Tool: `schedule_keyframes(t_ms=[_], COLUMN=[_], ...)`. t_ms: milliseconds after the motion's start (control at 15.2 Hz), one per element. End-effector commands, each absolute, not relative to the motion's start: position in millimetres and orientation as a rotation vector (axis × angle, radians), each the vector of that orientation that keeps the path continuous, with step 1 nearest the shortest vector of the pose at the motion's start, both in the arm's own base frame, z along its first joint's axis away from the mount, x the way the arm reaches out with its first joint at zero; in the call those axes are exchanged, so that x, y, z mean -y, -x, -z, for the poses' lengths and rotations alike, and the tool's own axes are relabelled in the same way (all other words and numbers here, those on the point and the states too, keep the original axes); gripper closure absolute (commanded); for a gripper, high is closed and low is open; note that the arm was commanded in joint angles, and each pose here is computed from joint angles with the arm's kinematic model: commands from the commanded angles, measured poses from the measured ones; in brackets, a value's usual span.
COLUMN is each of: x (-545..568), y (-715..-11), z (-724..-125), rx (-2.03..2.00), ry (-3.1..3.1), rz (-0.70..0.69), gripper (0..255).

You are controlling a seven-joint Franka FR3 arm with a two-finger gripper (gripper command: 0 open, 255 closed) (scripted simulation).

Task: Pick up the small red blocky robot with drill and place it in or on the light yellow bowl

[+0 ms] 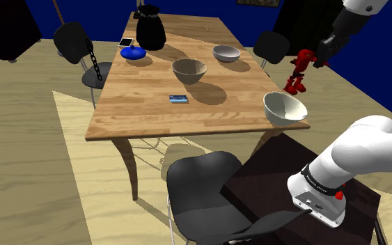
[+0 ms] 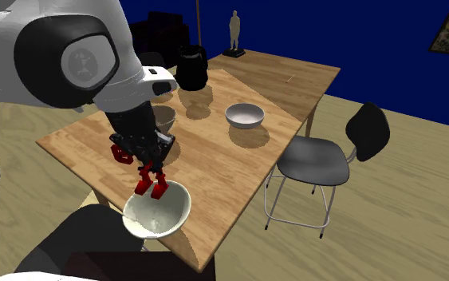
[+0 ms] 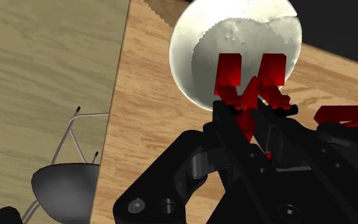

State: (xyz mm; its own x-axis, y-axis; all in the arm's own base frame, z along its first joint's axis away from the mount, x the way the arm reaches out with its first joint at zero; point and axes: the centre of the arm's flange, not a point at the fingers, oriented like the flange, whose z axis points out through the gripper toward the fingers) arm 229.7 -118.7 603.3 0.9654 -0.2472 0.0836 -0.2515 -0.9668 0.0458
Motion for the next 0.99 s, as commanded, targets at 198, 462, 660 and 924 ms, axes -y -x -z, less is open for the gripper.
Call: schedule_keyframes(t_ms=[198,462,660,924], x=[118.9,118.9,118.9,118.9], y=[-229.5,-229.5,-229.5,-229.5], z=[-576.0,-554.9,-536.0,-536.0], rx=[0.388,0.388,0.388,0.388], ry=[-3.059,-3.059,-3.059,-3.059], rz=[-0.12,-0.12,-0.12,-0.12], gripper=[255,255,255,255])
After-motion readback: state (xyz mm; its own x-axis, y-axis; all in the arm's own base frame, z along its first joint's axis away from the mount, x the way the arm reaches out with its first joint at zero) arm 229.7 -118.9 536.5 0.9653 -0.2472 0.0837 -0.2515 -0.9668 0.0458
